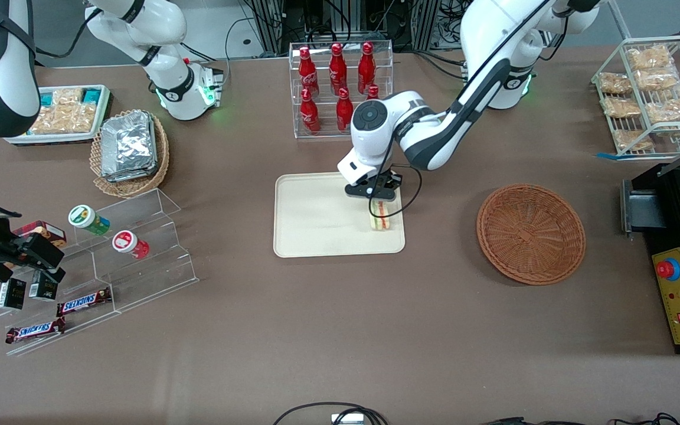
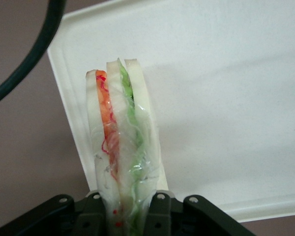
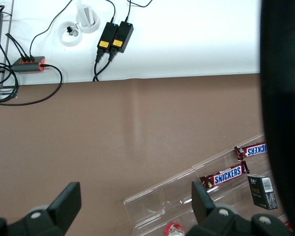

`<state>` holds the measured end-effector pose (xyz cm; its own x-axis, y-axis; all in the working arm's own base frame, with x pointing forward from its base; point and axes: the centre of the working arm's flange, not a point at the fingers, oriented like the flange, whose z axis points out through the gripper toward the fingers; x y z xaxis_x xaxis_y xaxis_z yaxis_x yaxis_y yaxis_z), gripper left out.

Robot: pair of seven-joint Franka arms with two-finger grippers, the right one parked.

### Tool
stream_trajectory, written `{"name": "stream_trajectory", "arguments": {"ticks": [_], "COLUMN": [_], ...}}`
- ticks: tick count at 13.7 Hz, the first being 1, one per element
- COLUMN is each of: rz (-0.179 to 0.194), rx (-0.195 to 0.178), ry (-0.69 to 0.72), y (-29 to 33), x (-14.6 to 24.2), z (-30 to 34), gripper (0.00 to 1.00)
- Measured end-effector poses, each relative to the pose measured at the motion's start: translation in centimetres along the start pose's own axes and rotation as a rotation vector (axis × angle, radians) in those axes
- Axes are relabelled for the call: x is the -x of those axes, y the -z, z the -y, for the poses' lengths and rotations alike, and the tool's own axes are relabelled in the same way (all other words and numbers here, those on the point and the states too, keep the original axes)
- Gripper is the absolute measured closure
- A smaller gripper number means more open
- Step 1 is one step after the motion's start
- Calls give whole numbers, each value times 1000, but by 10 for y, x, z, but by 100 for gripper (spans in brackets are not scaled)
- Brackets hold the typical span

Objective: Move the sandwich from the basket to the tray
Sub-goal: 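Lower the sandwich onto the tray and open the left gripper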

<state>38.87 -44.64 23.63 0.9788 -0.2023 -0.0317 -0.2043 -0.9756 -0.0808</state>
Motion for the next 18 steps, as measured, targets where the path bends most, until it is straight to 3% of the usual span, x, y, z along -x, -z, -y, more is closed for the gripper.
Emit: {"name": "stream_trajectory", "arguments": {"ticks": [4,8,10,16,18], "rz": [23,22,24,8,11], "rx": [1,1,-1,-21,-8], "ry": [-16,-29,-31,18,102], "y": [-15,-15,-15,20,38], "x": [3,8,8,-23,-46], "z": [-8,-15,-15,-15,-3], "gripper": [80,80,67,4,0]}}
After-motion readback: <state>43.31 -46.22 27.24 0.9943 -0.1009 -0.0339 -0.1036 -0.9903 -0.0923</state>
